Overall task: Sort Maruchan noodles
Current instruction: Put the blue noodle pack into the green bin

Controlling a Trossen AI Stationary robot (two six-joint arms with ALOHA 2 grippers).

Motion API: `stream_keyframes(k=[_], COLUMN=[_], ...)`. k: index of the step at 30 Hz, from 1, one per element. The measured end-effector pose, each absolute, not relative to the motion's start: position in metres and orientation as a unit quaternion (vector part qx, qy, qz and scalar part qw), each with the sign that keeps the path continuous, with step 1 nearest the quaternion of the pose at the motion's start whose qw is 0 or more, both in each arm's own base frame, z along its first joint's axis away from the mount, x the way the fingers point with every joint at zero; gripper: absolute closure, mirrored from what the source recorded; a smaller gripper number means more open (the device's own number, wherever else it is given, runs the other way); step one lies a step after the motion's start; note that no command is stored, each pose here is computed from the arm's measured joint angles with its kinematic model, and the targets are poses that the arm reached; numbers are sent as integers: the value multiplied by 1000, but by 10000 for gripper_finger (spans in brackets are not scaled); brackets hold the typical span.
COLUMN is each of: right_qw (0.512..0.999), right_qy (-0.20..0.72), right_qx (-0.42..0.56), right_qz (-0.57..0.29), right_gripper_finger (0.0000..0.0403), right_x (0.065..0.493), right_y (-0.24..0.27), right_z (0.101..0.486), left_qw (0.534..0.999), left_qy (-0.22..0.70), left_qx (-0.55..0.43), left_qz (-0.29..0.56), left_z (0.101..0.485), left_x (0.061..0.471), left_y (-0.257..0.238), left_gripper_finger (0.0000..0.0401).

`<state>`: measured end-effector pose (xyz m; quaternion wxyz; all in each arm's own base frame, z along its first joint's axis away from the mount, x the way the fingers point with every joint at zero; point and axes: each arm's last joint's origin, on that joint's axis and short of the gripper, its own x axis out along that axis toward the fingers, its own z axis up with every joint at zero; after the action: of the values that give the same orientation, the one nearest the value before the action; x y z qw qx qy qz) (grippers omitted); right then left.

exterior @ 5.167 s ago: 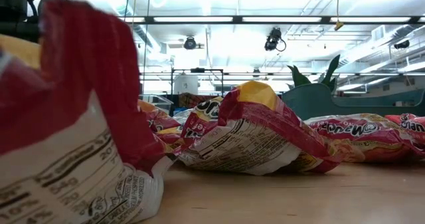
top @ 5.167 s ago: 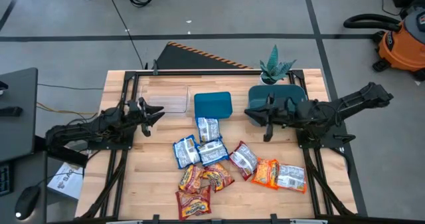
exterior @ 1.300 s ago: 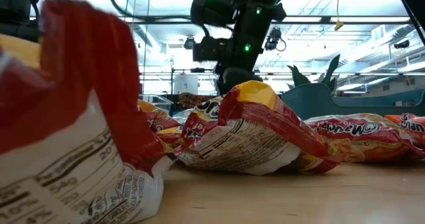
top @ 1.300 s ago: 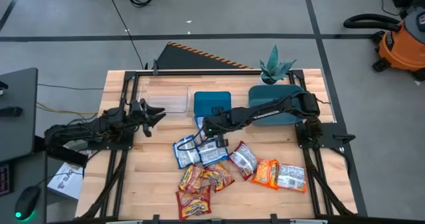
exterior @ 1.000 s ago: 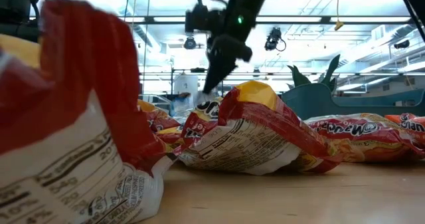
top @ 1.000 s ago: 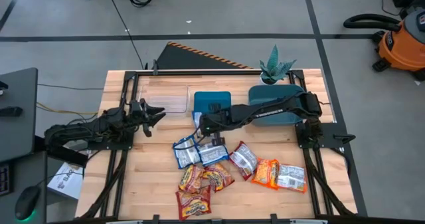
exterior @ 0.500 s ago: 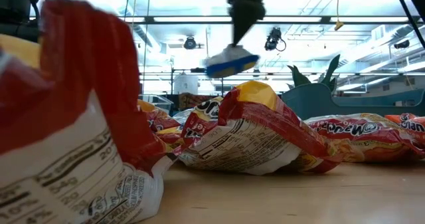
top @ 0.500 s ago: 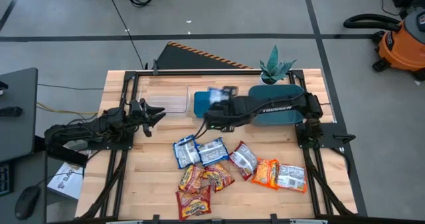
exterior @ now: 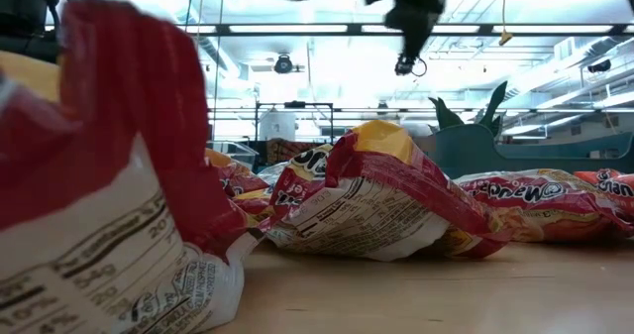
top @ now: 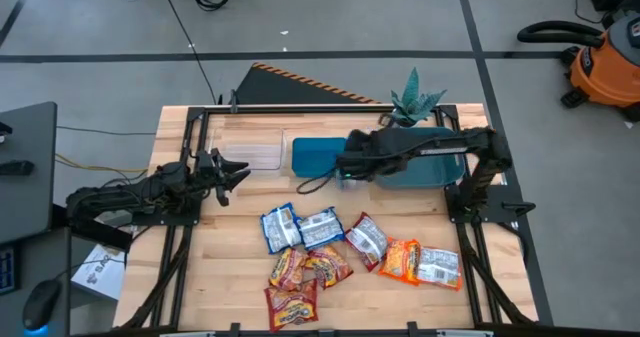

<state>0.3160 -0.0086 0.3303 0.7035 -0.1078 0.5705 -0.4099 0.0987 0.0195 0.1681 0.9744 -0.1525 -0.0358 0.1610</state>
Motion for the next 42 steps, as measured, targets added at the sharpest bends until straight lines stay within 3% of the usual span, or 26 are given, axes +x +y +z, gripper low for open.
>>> stream_keyframes(k=[8, 12, 20, 32, 42], right_qw=[716, 770, 856, 841, 837], right_qy=[537, 510, 434, 491, 513], right_qx=[-30, 26, 12, -41, 48], right_qz=[-444, -383, -280, -222, -181], right_gripper_finger=[398, 385, 326, 268, 257], right_x=[254, 251, 298, 378, 383], right_y=[-10, -5, -2, -37, -72], right_z=[333, 316, 275, 232, 214], left_qw=[974, 974, 970, 969, 969], left_qy=[-36, -38, -43, -44, -39], left_qx=[-153, -153, -145, -135, -142], left_qz=[161, 161, 188, 203, 196], left_z=[168, 169, 169, 169, 168], left_x=[99, 99, 98, 98, 98], left_y=[20, 20, 21, 22, 21], left_gripper_finger=[259, 259, 259, 259, 259])
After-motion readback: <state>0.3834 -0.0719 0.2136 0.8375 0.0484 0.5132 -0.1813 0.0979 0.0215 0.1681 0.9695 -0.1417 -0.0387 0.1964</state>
